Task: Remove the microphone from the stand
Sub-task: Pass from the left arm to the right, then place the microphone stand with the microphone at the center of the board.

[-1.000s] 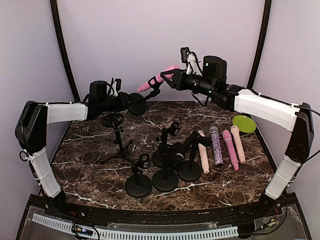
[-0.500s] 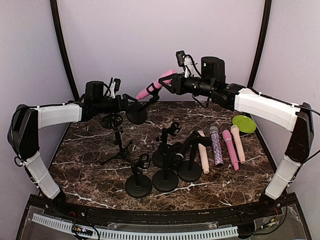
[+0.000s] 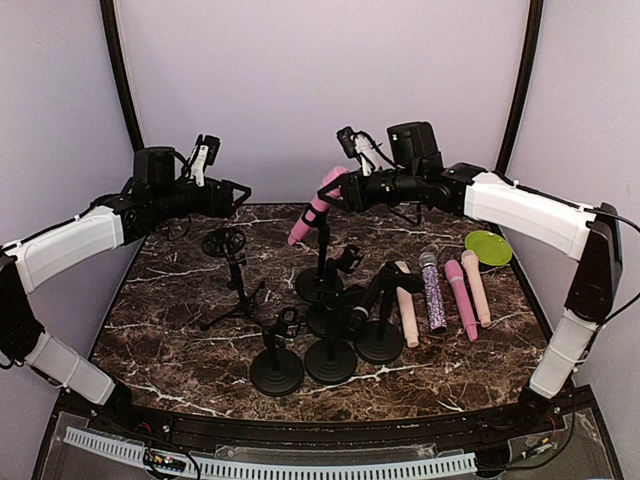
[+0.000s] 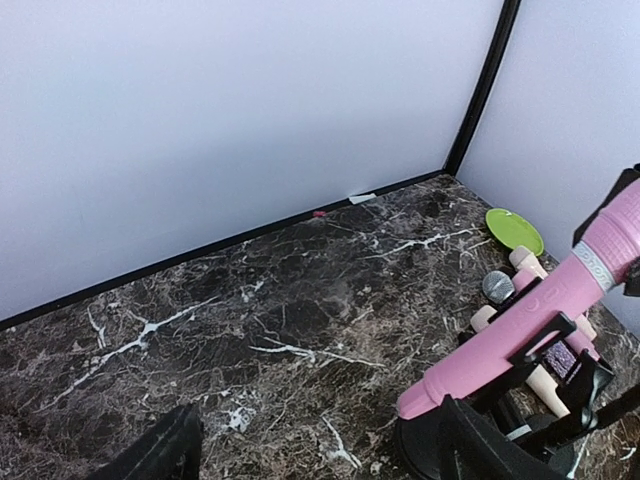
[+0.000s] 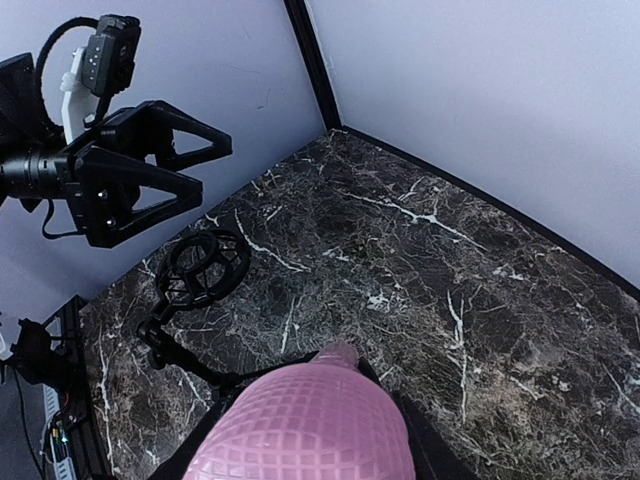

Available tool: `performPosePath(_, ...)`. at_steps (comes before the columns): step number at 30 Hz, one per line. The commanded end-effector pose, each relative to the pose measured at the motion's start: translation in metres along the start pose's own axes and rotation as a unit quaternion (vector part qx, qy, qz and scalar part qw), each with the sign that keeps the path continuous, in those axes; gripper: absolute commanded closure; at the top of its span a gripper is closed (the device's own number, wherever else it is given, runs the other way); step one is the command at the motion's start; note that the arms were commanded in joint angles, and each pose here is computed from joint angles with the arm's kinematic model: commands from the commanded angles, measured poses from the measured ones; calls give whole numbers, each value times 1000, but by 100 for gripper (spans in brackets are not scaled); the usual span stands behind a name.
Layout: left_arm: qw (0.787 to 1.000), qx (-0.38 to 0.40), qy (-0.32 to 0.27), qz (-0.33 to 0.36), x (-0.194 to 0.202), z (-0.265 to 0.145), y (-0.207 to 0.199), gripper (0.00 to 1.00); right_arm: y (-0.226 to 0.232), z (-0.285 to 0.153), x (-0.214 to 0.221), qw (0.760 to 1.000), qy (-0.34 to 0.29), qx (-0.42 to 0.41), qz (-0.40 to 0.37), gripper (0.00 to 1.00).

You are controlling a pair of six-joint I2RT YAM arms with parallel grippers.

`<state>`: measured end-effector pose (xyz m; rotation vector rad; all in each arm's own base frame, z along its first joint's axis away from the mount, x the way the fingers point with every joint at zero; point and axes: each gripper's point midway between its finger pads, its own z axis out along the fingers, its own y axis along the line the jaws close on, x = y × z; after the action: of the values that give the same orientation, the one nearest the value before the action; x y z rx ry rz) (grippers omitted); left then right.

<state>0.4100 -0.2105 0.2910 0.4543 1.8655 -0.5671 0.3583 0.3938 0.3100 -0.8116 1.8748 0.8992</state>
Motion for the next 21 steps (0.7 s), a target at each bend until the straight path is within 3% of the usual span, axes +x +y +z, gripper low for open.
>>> performPosePath(1, 997, 66, 1, 35, 0, -16, -28, 17, 27, -9, -59, 995, -87, -36, -41, 95)
performPosePath(11, 982, 161, -58, 84, -29, -56, -71, 16, 52, 22, -71, 991, -92, -63, -78, 95)
performPosePath(21, 973, 207, -50, 86, -14, -55, -83, 16, 43, 65, -47, 992, -49, -47, -107, 95)
